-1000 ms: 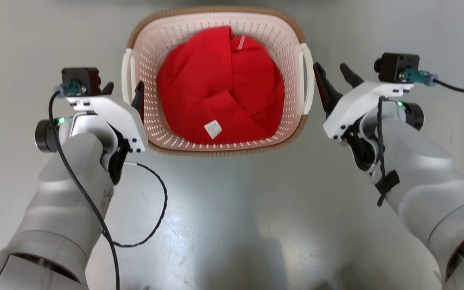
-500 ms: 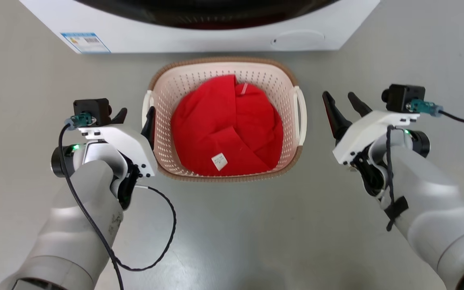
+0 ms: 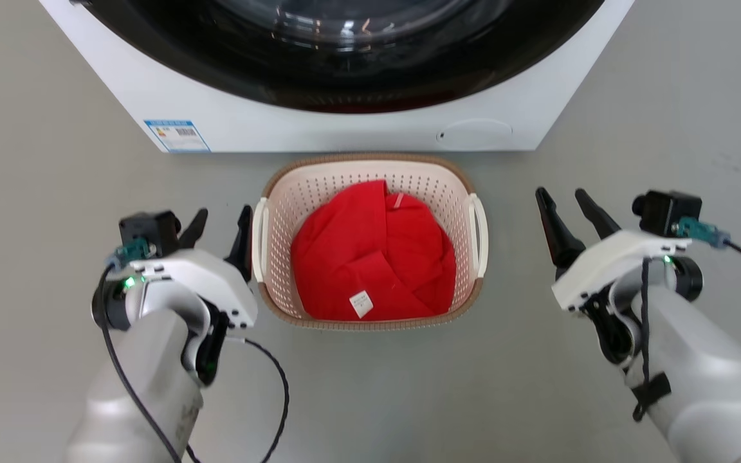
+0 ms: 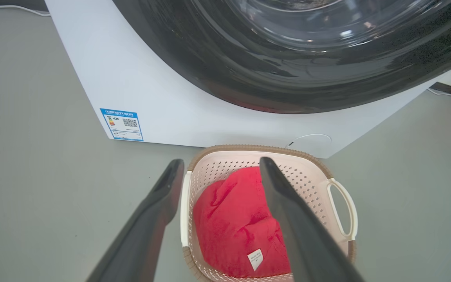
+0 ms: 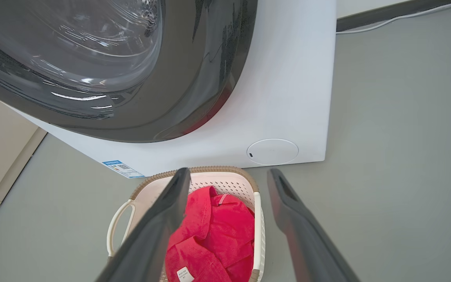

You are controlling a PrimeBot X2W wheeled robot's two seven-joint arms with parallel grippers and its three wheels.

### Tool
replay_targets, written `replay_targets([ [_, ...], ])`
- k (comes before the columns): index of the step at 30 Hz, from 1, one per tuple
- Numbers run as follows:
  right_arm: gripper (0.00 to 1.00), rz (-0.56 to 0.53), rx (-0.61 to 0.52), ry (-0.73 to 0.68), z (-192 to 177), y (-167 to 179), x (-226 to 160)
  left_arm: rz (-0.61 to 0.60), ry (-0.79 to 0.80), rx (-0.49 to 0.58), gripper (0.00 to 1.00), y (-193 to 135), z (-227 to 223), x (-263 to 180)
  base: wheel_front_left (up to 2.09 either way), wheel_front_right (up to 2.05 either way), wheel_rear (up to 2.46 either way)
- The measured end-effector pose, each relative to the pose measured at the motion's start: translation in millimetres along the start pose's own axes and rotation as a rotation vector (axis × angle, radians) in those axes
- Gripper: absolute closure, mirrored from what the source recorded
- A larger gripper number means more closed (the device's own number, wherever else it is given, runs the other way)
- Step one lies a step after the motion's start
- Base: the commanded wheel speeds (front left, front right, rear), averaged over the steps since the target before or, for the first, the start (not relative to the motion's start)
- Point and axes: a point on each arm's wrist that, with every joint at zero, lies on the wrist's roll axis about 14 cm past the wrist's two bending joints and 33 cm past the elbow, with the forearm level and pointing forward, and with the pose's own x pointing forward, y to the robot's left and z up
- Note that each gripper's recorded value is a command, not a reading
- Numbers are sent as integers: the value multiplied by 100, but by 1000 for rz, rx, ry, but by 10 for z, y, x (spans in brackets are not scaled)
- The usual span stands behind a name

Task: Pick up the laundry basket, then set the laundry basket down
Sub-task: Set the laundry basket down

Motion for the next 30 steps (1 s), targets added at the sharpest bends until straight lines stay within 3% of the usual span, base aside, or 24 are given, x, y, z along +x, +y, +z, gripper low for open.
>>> replay_targets([
  [18, 0, 10, 34, -199, 187, 201, -737, 22, -128, -18, 0, -19, 139, -710, 0, 0, 0],
  [30, 0, 6, -7, -284, 276, 234, -1105, 17, -243, 1, 0, -102, 308, -1077, 0, 0, 0],
])
